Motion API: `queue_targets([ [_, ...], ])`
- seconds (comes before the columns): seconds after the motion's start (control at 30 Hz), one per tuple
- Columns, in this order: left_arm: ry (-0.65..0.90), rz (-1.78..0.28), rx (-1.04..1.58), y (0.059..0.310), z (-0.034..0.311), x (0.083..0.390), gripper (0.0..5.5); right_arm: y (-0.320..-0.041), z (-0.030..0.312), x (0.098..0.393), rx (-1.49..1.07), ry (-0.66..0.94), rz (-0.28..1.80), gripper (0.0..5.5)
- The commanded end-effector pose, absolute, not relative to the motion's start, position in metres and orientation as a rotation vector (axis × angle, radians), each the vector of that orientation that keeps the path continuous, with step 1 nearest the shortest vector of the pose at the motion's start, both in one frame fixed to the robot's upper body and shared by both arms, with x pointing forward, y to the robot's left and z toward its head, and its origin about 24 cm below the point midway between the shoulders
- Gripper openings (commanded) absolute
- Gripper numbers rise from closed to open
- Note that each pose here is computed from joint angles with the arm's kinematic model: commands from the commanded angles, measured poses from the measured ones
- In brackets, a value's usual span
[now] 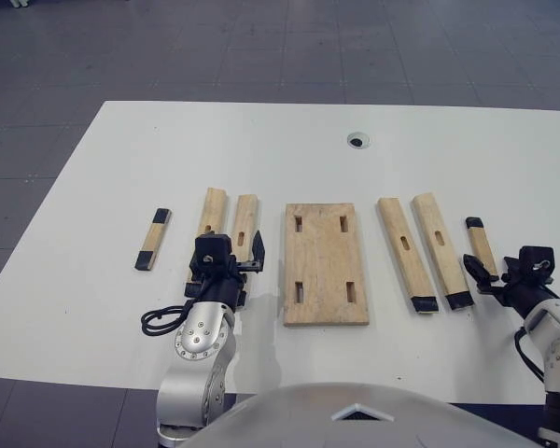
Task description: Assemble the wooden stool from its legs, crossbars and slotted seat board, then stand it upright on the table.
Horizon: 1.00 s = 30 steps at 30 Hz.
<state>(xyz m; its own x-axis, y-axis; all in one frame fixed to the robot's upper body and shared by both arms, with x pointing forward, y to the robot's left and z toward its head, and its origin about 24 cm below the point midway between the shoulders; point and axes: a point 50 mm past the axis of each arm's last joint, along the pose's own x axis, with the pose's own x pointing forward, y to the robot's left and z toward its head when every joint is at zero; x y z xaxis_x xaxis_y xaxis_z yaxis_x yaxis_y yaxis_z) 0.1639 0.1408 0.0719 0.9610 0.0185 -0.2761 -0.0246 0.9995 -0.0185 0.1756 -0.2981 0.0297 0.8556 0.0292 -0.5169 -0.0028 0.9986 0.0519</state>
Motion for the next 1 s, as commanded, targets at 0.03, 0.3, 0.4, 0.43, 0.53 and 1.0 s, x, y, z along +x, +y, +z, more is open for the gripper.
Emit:
queue_targets([
  [0.03,0.279,0.022,-0.017,0.141,0.072,0.163,4.44,-0.295,-0.003,0.15,0.092,0.715,0.056,4.66],
  [0.3,0.283,0.021,-0.015,0.142,0.072,0.163,4.44,-0.306,-0.032,0.125,0.063,0.804,0.006,4.32],
  [0.4,0.282,0.021,-0.016,0.142,0.073,0.163,4.44,-0.307,-0.035,0.122,0.065,0.806,-0.003,3.87],
  [0.43,0.281,0.022,-0.017,0.142,0.073,0.163,4.44,-0.306,-0.036,0.121,0.062,0.806,-0.002,3.65],
  [0.53,0.279,0.027,-0.023,0.141,0.073,0.163,4.44,-0.304,-0.035,0.12,0.006,0.808,0.035,3.23],
  [1.0,0.272,0.032,-0.031,0.14,0.074,0.167,4.44,-0.309,-0.031,0.131,-0.081,0.753,0.042,1.33],
])
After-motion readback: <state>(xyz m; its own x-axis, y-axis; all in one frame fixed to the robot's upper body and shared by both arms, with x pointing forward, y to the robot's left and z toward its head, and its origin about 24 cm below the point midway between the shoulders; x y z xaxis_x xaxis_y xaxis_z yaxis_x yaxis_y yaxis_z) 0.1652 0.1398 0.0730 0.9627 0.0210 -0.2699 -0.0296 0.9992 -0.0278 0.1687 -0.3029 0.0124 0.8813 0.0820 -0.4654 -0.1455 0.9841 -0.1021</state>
